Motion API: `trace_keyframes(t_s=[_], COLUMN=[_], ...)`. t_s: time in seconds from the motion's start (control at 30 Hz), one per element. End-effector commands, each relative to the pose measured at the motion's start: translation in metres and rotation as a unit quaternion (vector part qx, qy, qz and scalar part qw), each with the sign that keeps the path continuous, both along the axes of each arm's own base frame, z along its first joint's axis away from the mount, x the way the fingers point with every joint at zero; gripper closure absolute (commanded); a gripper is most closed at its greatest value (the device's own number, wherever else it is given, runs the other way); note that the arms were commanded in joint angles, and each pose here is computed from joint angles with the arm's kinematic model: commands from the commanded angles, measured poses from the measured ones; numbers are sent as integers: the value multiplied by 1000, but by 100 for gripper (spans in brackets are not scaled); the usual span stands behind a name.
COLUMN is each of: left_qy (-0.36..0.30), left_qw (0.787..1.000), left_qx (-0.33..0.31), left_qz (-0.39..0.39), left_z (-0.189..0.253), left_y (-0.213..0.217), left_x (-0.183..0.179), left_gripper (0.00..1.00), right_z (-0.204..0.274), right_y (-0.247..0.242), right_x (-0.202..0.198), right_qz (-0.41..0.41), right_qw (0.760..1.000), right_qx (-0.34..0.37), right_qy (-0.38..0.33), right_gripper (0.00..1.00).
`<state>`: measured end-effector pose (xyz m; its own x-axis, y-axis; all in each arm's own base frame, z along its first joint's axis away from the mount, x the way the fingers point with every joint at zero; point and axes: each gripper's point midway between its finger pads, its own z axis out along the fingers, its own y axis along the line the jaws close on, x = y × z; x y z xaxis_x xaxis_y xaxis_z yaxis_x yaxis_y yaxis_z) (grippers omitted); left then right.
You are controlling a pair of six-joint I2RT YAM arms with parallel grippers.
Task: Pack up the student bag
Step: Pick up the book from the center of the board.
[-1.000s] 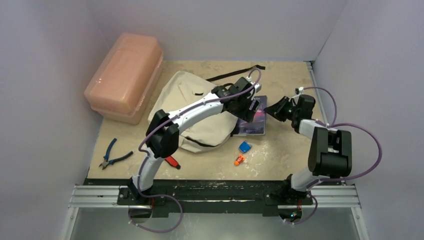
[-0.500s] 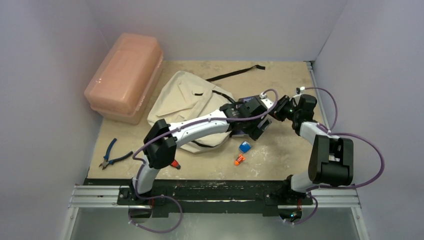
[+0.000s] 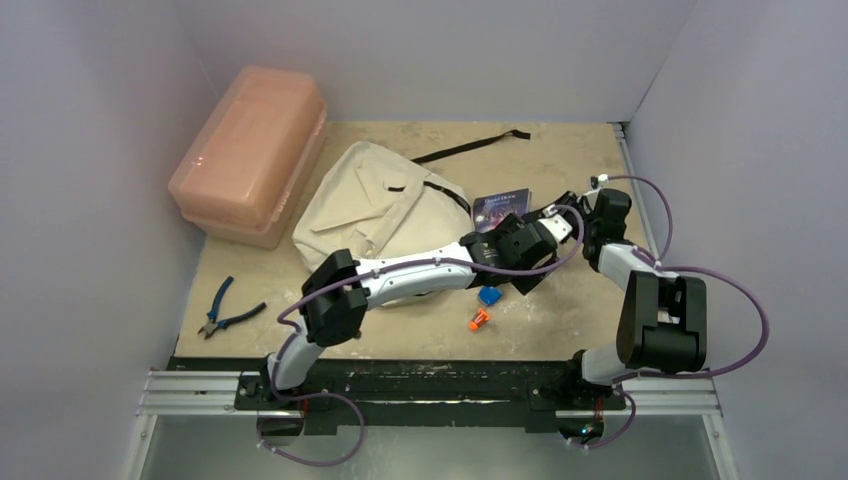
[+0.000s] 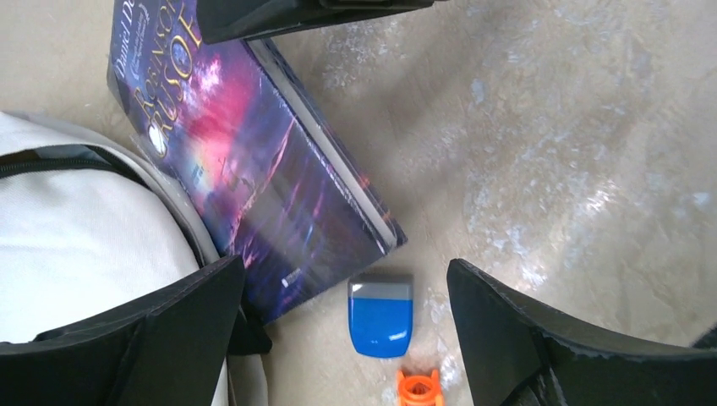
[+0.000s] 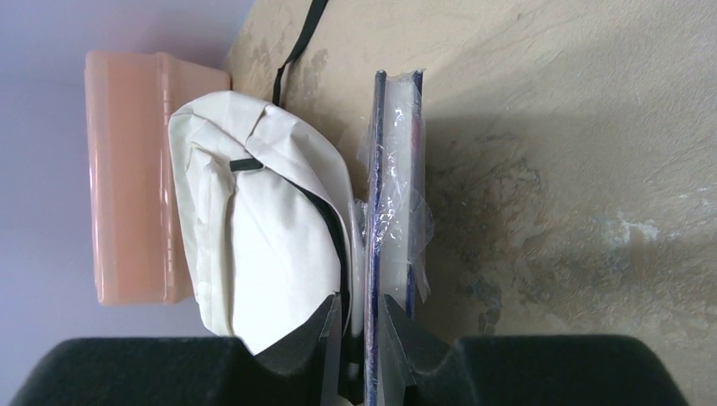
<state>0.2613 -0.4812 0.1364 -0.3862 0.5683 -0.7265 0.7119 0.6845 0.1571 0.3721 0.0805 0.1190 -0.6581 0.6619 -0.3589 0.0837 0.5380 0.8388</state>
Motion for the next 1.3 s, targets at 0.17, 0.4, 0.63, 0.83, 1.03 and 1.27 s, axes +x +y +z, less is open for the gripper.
trace_keyframes(t_s=[0.17, 0.4, 0.63, 0.83, 1.03, 1.27], left_qy=[-86, -176, -185, -178, -185, -9], left_qw=[996, 979, 978, 981, 981, 987], left_qx=[36, 94, 81, 59, 7, -157], left_qz=[19, 48, 49, 53, 57, 37], left_z=[-12, 1, 26, 51, 111, 178], left_y=[-14, -6, -4, -3, 0, 28], left_x=[31, 54, 46, 43, 41, 14], left_gripper=[11, 32, 75, 98, 100, 100], right_z=[28, 26, 43, 76, 141, 186], right_y=[24, 24, 9, -19, -34, -45], right_x=[-9, -12, -6, -5, -17, -33], right_qz=[45, 44, 21, -23, -81, -92], right_qw=[999, 999, 998, 988, 975, 957], right_qx=[21, 15, -44, -144, -170, -224], right_qy=[-16, -9, -26, -41, -120, -157], right_gripper=[74, 74, 60, 36, 19, 13])
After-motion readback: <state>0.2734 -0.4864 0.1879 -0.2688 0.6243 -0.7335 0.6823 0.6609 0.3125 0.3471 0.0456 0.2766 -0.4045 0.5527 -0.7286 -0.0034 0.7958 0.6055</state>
